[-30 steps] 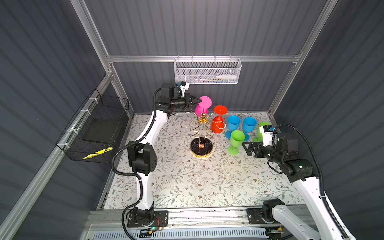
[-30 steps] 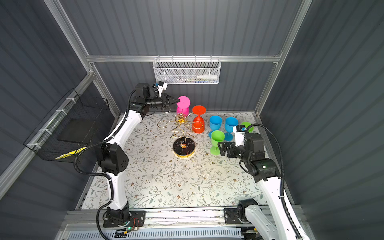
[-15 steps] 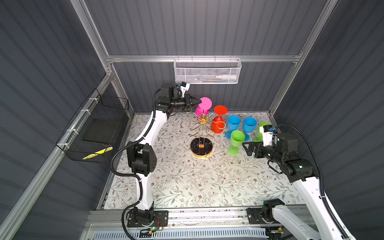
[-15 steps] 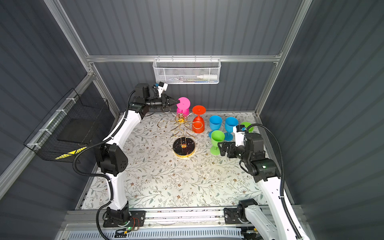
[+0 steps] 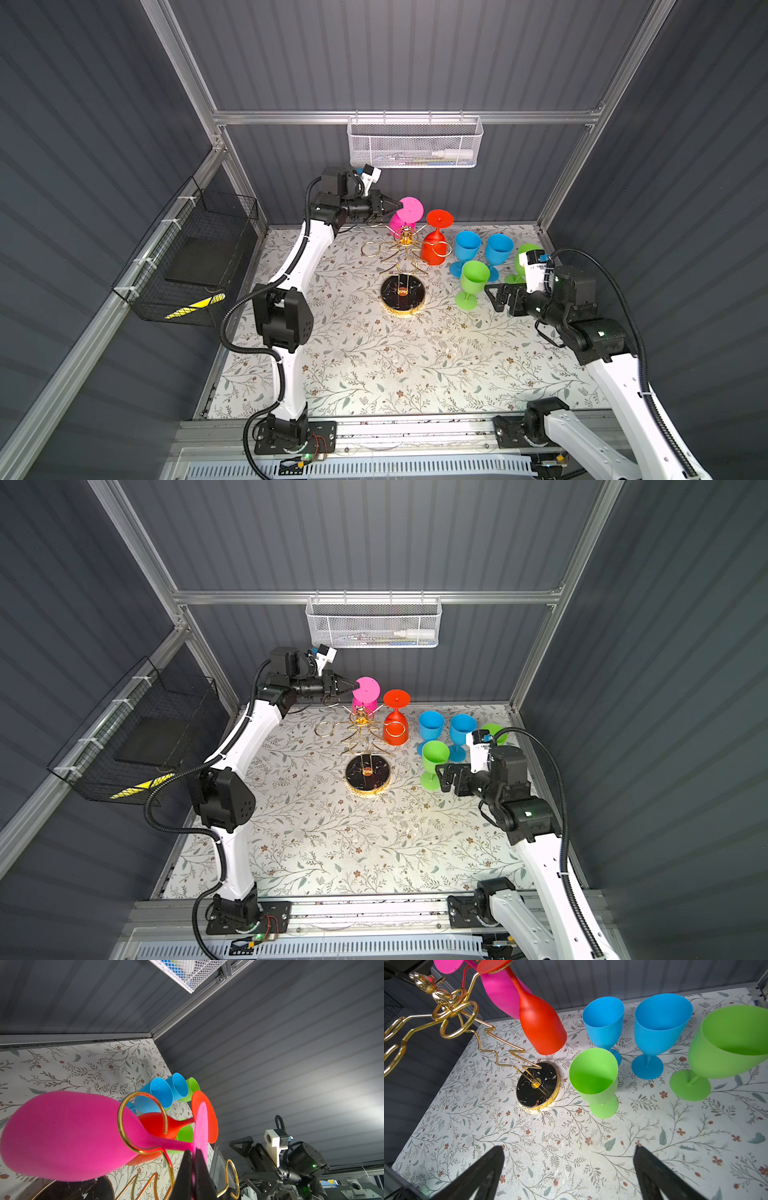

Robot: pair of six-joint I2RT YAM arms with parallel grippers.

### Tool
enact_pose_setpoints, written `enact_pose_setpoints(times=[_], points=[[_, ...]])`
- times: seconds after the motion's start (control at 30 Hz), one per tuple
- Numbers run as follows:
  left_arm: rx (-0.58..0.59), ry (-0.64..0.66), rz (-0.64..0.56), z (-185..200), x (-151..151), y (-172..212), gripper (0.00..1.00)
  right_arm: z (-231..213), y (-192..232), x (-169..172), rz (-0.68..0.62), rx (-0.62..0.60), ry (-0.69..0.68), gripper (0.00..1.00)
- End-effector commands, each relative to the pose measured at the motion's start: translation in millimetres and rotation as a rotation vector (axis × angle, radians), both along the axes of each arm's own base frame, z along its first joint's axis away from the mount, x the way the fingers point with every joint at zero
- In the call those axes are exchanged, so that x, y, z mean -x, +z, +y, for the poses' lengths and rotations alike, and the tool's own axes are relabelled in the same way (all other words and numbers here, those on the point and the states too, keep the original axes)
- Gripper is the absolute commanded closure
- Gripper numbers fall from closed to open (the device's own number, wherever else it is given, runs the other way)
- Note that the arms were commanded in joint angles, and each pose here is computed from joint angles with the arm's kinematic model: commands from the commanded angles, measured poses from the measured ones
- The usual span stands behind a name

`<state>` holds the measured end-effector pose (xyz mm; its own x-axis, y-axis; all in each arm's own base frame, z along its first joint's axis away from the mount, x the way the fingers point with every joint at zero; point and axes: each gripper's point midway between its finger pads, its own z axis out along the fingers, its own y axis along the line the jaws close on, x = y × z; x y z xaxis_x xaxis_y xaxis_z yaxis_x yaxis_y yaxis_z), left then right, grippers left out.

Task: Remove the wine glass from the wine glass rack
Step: 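Lift the pink glass up off the rack hook with the left gripper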

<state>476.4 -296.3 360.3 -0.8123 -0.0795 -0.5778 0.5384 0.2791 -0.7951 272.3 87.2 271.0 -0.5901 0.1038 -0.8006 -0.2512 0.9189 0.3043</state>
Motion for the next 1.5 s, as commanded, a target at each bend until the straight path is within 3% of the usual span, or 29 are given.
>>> enact_pose_setpoints(times=[0.0,0.47,1.47], points=[[-0.006,-0.043,-0.006,-4,17,10,1.00,-2,-1,1,-0.005,0.011,-0.007,0.01],[-0.040,-0.057,-0.044,-10,23,13,1.00,-4,-3,2,-0.002,0.014,-0.011,0.01],[0.061,-0.093,-0.079,-24,19,38,1.00,-7,-2,6,-0.005,0.025,-0.023,0.01]])
